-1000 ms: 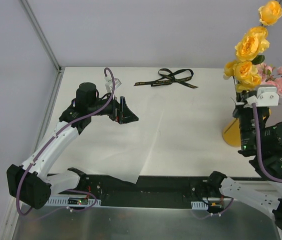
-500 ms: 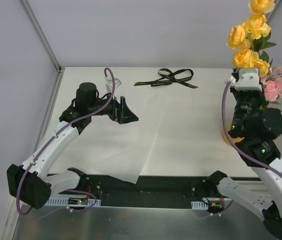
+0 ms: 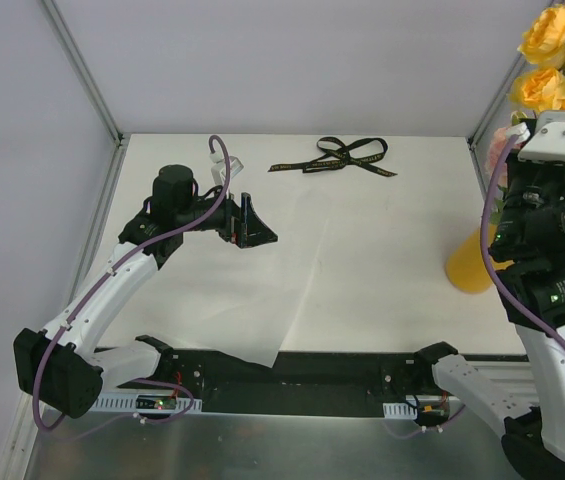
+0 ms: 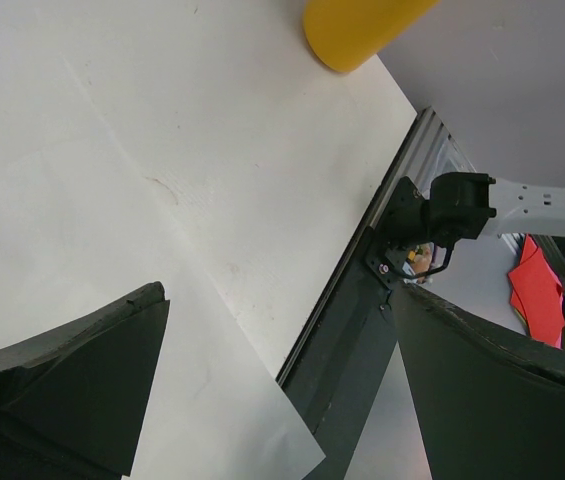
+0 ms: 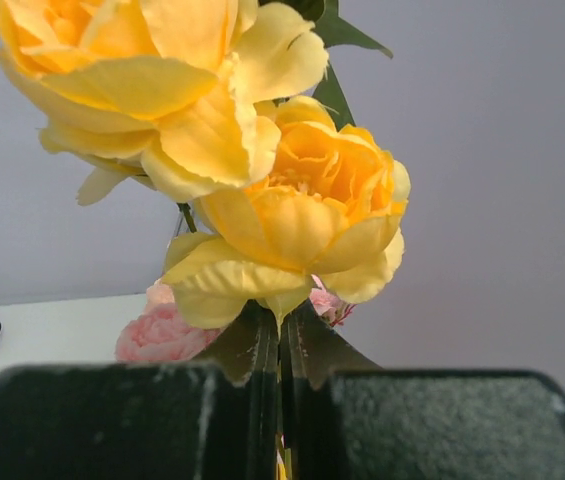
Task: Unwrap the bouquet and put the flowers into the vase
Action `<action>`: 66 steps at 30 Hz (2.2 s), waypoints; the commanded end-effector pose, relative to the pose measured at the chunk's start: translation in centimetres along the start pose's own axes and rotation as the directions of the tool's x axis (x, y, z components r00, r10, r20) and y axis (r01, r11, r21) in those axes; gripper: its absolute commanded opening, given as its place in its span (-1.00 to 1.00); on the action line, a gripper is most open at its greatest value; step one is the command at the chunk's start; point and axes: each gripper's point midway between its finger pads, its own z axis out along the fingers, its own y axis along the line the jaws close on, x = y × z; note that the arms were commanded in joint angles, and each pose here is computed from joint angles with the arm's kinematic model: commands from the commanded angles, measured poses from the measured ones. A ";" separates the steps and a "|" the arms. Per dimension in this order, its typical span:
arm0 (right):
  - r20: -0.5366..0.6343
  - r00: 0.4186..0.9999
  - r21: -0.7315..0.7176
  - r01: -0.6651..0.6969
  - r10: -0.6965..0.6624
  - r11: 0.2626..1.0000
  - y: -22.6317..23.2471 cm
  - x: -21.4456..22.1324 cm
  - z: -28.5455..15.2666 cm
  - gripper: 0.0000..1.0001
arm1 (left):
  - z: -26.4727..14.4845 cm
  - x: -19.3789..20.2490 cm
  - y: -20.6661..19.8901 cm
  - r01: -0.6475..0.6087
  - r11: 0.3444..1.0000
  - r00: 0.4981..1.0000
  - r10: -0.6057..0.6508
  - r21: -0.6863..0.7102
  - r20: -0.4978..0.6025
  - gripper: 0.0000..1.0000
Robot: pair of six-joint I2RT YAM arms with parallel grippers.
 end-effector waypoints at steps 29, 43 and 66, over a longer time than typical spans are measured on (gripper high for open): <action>0.083 0.978 0.169 -0.205 0.193 0.964 -5.1 -0.8 6.2 -1.00 | -1.0 -1.1 -1.8 -0.102 0.995 0.994 0.101 0.013 0.049 0.98; 0.072 0.968 0.175 -0.250 0.241 0.952 -4.4 2.8 5.0 -1.00 | 0.0 -0.4 0.4 -0.091 0.995 0.995 0.092 -0.041 0.024 0.98; -0.090 0.957 0.247 -0.246 0.275 0.937 -2.6 11.8 1.5 -0.94 | -0.1 -0.4 0.5 -0.097 0.994 0.995 0.099 -0.052 0.028 0.98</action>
